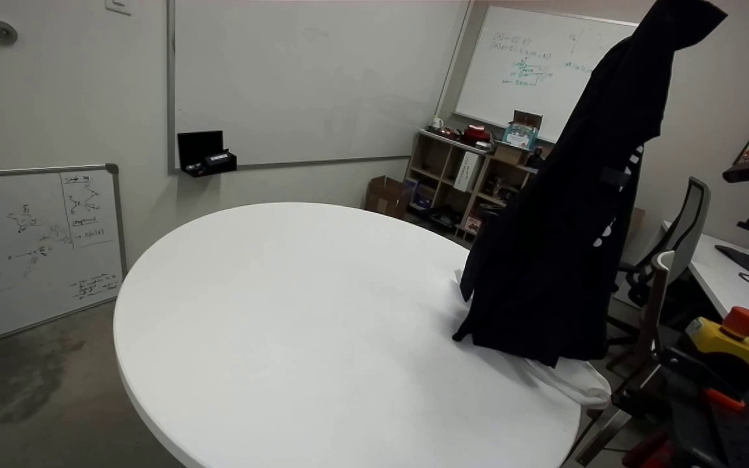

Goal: Hang the black shirt on the black stand

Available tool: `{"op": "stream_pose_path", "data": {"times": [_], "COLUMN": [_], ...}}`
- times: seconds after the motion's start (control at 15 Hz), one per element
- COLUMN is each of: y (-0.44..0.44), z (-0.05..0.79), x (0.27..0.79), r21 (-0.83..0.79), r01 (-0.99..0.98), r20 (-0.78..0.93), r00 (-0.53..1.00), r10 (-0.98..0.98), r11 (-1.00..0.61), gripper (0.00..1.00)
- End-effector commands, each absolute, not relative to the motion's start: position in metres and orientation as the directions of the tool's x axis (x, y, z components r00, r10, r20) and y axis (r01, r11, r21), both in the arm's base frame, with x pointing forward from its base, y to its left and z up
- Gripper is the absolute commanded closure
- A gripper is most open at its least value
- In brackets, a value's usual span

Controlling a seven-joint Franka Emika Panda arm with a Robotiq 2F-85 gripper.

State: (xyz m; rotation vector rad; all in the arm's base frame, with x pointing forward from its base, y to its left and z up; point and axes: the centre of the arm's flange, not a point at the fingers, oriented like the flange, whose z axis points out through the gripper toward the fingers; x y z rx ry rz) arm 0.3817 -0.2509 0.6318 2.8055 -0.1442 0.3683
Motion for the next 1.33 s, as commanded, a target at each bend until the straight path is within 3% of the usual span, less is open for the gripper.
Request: {"op": "stream_pose_path", "data": {"times": [0.0,0.67,1.27], "y": [-0.285,-0.319,-0.32], "z": [0.665,0.73,0.657], "x": [0.423,0.493,0.619], "r21": [0.264,0.226,0.279], "r01": [-0.224,-0.388,-0.429], "r20": [0.231,0.237,0.067], "r00": [0.959,0.911,0.901], "r10": [-0.164,-0.337,-0.429], "r11": [-0.938,-0.893,-0.859], "gripper": [1.0,1.0,1.0]}}
